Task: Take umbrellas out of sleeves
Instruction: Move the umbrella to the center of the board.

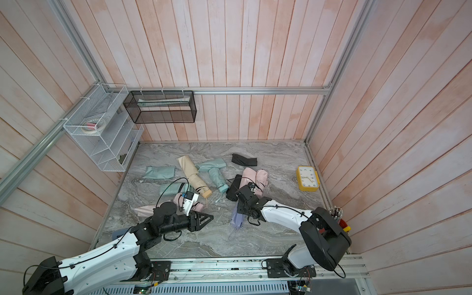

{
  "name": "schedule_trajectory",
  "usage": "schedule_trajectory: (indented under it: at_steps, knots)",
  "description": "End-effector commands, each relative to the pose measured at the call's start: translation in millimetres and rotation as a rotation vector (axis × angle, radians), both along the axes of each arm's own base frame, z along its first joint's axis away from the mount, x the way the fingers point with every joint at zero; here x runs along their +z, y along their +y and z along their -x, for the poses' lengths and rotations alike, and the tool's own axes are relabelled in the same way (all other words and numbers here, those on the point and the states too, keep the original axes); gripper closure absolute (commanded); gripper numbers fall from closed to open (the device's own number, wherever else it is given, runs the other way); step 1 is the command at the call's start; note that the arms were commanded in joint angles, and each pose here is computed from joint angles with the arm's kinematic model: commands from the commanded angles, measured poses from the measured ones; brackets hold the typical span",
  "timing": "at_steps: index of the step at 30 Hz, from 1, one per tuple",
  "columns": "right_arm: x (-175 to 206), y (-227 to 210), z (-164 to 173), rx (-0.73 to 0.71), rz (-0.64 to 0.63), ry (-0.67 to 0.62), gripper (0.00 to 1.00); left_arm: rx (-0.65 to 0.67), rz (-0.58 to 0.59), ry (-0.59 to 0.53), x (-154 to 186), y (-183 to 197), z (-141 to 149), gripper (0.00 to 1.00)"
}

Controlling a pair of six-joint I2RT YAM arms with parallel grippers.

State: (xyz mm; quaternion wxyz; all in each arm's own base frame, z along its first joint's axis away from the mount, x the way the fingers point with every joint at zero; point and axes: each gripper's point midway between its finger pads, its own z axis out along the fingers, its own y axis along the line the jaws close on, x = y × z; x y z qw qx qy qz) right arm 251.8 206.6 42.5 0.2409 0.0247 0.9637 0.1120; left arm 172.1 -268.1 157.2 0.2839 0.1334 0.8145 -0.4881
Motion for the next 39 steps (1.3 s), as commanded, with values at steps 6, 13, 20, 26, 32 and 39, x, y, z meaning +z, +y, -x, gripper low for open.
schedule_trajectory:
  at_steps: [6, 13, 20, 26, 32, 39]
  knots:
    - [-25, 27, 51, 0.419, 0.167, 0.057, 0.60, -0.023, -0.033, -0.055, 7, -2, -3, 0.40]
    - [-12, 75, 45, 0.747, 0.300, -0.078, 0.60, 0.013, -0.051, -0.093, 16, 10, -2, 0.42]
    - [-20, 121, 52, 0.973, 0.408, -0.168, 0.62, 0.067, -0.070, -0.112, 25, 27, 0, 0.42]
    - [12, 151, 63, 1.036, 0.213, -0.254, 0.59, 0.120, -0.051, -0.127, 35, 43, 5, 0.42]
    - [73, 139, 62, 0.970, 0.122, -0.425, 0.30, 0.135, -0.035, -0.150, 39, 50, 8, 0.41]
    - [84, 93, 71, 0.793, 0.056, -0.382, 0.27, 0.096, -0.054, -0.120, 26, 38, 5, 0.41]
